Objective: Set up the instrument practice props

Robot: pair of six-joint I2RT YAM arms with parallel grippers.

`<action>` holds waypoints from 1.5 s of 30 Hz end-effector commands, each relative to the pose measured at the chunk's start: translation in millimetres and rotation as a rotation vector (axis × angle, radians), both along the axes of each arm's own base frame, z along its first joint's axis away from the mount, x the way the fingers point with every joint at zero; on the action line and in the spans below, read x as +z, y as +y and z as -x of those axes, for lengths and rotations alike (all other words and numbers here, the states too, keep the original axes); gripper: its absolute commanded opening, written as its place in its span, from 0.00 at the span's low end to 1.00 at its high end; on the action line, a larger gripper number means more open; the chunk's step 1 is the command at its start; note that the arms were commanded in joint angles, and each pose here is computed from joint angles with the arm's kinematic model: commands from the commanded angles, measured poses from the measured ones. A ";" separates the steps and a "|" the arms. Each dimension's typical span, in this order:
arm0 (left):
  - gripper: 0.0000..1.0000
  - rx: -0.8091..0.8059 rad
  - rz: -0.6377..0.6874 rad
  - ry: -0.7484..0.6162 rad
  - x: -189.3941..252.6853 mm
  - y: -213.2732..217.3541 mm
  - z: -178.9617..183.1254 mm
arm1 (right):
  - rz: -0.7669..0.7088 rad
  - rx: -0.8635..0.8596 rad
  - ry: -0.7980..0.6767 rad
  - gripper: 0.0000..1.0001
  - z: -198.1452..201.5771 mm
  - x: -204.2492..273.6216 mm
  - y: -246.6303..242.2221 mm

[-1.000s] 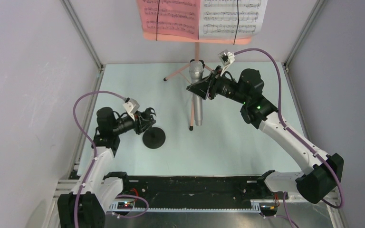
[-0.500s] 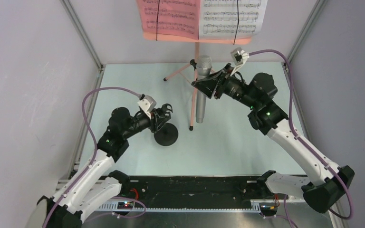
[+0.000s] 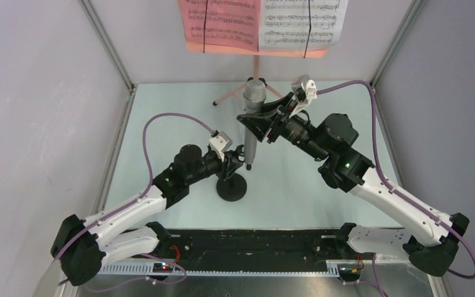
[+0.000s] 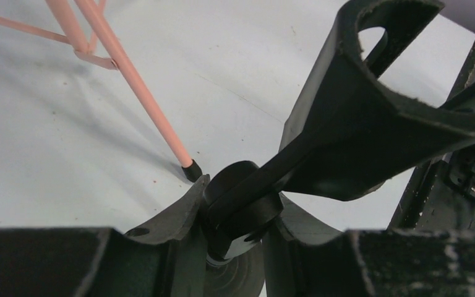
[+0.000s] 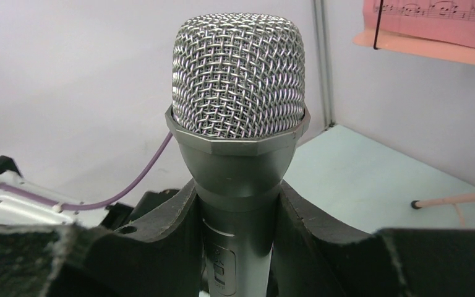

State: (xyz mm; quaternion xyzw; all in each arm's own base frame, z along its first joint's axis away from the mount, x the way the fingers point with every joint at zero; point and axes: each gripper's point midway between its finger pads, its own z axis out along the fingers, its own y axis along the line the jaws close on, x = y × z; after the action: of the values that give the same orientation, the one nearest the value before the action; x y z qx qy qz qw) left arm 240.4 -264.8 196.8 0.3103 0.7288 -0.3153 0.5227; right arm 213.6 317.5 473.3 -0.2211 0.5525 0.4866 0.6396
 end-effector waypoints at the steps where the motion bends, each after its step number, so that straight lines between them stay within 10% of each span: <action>1: 0.00 0.027 0.140 -0.186 37.9 -10.2 -5.9 | -0.045 -0.159 -0.105 0.00 -16.0 27.6 -8.7; 45: 0.00 0.075 0.095 -0.197 2.9 -13.3 -0.6 | 0.005 -0.274 -0.227 0.00 -12.3 -29.7 7.8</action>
State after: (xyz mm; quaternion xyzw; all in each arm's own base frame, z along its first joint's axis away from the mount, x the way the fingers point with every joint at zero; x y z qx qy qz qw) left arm 236.6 -279.8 187.8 0.2928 0.6820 -0.3082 0.5951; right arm 231.8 337.3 427.0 -0.2151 0.5359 0.3743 0.7256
